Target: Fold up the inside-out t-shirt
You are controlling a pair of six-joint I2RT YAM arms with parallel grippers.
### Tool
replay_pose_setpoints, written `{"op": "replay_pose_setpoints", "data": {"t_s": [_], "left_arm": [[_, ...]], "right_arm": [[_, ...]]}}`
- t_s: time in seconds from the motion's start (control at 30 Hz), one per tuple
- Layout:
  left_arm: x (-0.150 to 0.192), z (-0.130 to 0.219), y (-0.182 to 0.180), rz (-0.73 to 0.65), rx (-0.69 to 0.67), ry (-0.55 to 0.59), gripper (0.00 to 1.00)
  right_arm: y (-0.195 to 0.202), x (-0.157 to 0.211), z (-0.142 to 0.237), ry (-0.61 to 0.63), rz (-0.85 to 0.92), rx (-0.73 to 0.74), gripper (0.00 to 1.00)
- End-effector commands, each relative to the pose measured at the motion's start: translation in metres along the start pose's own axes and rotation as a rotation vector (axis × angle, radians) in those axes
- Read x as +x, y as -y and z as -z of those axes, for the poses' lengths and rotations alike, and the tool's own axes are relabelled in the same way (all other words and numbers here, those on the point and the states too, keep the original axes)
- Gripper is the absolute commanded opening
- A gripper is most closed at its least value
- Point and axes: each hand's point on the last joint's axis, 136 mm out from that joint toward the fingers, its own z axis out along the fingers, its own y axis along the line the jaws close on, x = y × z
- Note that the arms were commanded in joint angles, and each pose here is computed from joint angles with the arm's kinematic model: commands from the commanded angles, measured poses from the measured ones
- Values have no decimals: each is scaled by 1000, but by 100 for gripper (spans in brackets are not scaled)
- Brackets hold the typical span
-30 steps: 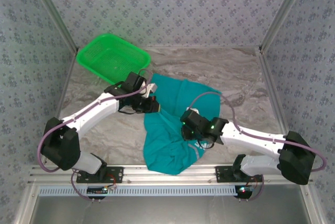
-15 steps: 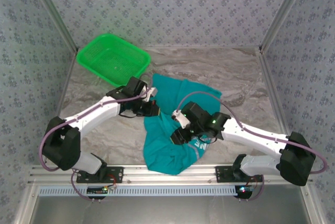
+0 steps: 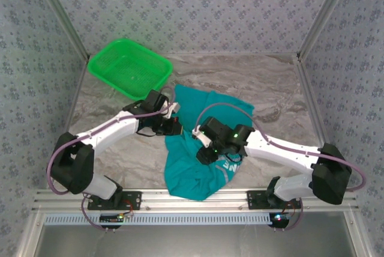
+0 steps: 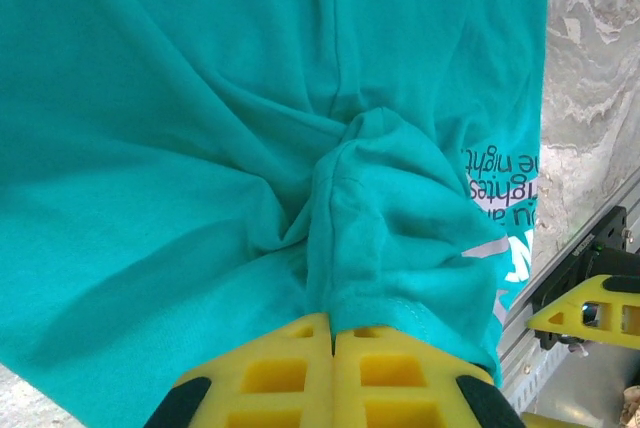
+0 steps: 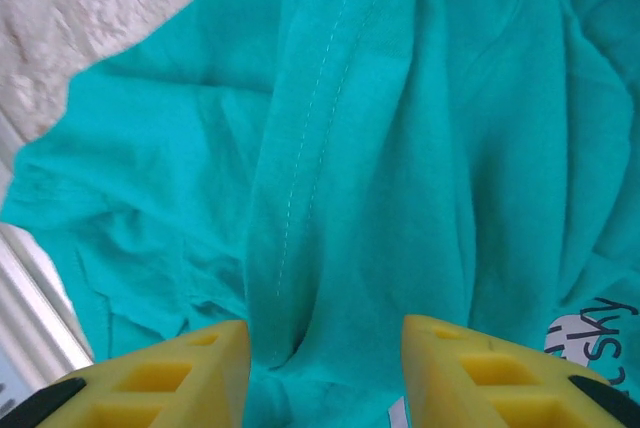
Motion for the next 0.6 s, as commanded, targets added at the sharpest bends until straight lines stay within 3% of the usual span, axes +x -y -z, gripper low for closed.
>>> {"op": "replay_pose_setpoints", "data": {"t_s": [0.0, 0.1, 0.3, 0.37, 0.47, 0.57], "left_arm": [[-1, -1, 5, -4, 5, -12, 0], [1, -4, 2, 7, -1, -30, 0], [3, -7, -1, 17, -7, -39, 0], [3, -7, -2, 18, -6, -40, 0], [4, -7, -3, 20, -7, -45, 0], [4, -7, -5, 27, -10, -47, 0]], "right_arm": [[-2, -14, -5, 32, 22, 76, 46], [-3, -17, -10, 30, 31, 136, 43], [17, -17, -8, 22, 32, 408, 13], [12, -19, -6, 33, 37, 401, 17], [-10, -22, -4, 45, 69, 279, 34], [-39, -21, 1, 38, 141, 153, 41]]}}
